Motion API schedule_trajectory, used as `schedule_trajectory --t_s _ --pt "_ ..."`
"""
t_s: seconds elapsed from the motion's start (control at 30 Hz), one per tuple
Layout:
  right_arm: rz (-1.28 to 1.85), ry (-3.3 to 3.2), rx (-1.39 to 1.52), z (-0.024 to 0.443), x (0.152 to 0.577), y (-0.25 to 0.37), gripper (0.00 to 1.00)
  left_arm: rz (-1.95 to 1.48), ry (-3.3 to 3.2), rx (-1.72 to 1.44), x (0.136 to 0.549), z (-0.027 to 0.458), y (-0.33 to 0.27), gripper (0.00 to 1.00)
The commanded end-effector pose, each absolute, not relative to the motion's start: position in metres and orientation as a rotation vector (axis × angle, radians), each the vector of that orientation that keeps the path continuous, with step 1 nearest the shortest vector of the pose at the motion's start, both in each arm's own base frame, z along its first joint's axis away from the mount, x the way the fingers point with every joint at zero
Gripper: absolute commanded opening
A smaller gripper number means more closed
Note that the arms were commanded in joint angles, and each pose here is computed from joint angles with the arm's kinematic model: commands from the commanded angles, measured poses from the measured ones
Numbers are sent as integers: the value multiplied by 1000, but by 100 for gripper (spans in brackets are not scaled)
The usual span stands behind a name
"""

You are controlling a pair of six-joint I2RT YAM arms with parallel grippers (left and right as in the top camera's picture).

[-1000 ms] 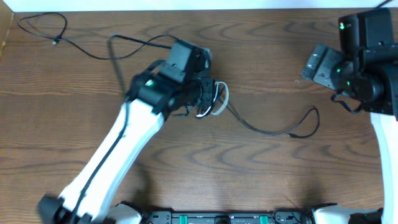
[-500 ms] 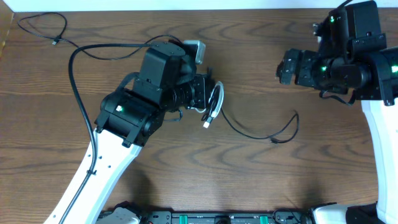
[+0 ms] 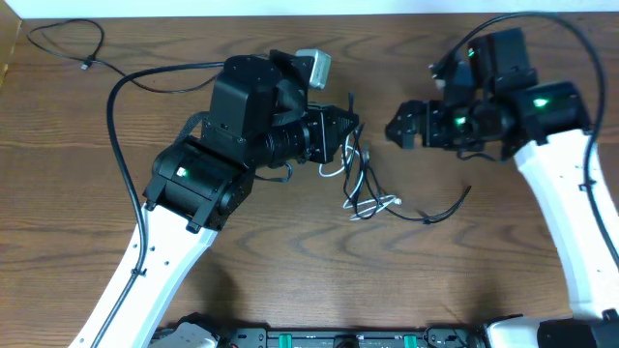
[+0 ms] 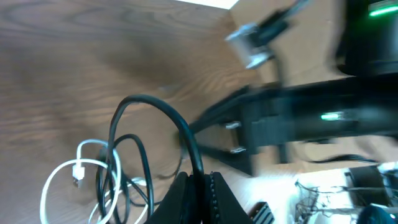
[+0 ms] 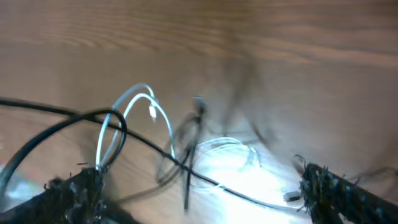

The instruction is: Untangle cables

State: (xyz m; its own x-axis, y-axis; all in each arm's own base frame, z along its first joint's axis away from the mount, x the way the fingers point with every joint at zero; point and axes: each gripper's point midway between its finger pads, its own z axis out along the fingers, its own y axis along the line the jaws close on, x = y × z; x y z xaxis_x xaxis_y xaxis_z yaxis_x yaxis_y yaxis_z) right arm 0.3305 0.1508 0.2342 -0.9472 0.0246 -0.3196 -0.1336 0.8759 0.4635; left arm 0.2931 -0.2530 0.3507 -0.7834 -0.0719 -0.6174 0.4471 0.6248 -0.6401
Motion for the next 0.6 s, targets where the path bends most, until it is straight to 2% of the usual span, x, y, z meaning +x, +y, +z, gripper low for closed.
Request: schedule_trajectory --t_s 0.0,0.2,0.4,0.5,0.57 --pt "908 2747 -179 215 315 179 99 -1175 2199 314 284 365 -255 8" --pt "923 2767 -244 180 306 195 99 -1189 2195 293 285 368 -256 7" --pt "942 2719 -352 179 303 219 97 -1207 2204 259 285 368 -256 8" --pt "923 2692 -393 180 304 227 83 -1223 2210 242 284 369 -256 7" --pt "875 2689 -408 178 305 229 78 -1256 2204 267 280 371 -260 8"
